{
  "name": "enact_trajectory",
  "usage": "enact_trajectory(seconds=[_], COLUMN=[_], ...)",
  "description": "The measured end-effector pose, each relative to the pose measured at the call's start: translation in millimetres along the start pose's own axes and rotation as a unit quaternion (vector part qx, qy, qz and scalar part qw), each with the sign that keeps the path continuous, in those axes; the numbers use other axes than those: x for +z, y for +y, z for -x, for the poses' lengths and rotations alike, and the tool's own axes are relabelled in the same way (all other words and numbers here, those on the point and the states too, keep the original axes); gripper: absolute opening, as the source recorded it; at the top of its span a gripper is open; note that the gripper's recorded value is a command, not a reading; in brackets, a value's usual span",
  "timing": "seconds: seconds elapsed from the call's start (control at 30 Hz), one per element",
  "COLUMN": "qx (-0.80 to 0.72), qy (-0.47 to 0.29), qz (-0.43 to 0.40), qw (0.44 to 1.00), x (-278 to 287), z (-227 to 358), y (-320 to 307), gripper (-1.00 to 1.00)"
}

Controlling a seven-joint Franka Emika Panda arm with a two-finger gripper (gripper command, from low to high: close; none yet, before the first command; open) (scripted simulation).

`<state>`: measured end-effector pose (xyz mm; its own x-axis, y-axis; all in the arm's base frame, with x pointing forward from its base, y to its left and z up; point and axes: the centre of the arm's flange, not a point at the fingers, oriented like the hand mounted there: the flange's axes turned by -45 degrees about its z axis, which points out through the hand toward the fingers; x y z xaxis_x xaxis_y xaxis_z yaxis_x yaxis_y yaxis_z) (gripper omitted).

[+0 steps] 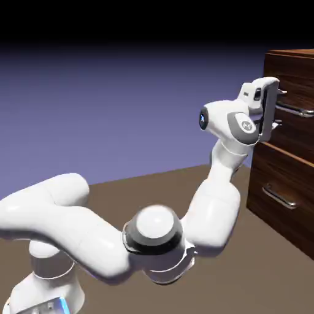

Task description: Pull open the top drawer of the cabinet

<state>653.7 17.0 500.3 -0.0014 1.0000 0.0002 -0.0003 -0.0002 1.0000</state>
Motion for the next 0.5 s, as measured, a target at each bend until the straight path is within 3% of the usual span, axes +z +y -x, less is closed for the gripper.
enact_trajectory(seconds=[0.17, 0.2, 0.5], qx=[0.000, 0.000, 0.000], qy=[-0.001, -0.001, 0.000], qz=[0.000, 0.000, -0.001], qw=[1.000, 1.000, 1.000], x=[40, 42, -5], z=[0, 0, 0], y=[0, 0, 0], gripper=[0.00, -1.00, -1.00])
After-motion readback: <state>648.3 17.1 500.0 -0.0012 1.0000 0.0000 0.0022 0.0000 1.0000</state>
